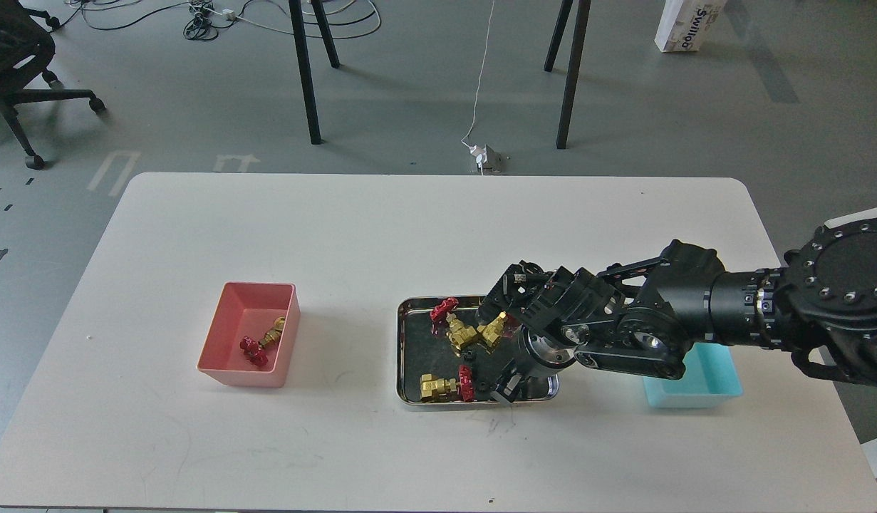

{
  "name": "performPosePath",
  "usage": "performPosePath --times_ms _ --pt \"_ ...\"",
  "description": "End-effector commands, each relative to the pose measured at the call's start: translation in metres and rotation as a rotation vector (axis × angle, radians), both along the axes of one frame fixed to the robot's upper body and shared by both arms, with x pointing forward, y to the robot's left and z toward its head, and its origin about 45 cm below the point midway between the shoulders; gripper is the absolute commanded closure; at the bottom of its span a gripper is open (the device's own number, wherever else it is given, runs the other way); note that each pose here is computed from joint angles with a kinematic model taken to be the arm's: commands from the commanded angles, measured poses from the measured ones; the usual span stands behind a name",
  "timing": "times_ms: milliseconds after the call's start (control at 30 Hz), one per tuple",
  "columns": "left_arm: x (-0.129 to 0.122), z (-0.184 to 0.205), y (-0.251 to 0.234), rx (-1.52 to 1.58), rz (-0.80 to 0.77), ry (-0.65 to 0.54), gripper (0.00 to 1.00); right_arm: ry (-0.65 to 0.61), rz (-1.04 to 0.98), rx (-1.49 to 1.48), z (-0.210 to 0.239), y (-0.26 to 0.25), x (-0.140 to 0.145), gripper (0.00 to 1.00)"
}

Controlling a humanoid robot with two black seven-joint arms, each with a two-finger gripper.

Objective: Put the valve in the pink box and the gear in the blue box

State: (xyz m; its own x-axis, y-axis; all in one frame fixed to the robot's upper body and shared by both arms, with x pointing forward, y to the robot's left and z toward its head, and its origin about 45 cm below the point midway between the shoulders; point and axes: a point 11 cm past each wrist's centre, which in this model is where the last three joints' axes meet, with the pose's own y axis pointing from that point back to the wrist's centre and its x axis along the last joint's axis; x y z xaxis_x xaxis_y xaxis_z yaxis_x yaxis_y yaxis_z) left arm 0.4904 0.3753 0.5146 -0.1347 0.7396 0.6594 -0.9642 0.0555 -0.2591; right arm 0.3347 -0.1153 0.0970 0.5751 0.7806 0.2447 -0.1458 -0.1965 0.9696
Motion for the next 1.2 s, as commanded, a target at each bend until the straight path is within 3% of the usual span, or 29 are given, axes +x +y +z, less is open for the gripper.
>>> performPosePath --times_ms 0,667,833,1067,1167 --pt "0.000 0.000 0.000 0.000 -0.001 0.000 0.07 -0.001 -0.002 -0.007 0.000 -0.002 0.000 0.48" --pt "0.000 0.008 0.002 -0.002 0.007 -0.010 0.07 -0.010 -0.033 -0.011 0.006 -0.016 0.008 0.50" --pt "0.000 0.011 0.002 -0.001 0.008 -0.014 0.07 -0.001 -0.030 -0.010 0.003 -0.015 0.004 0.71" --pt "0.000 0.011 0.002 -0.001 0.008 -0.014 0.07 -0.016 -0.033 -0.010 0.007 -0.013 0.008 0.94" --pt "0.000 0.011 0.002 -0.001 0.008 -0.014 0.07 -0.025 -0.040 0.007 0.014 -0.008 0.011 0.96"
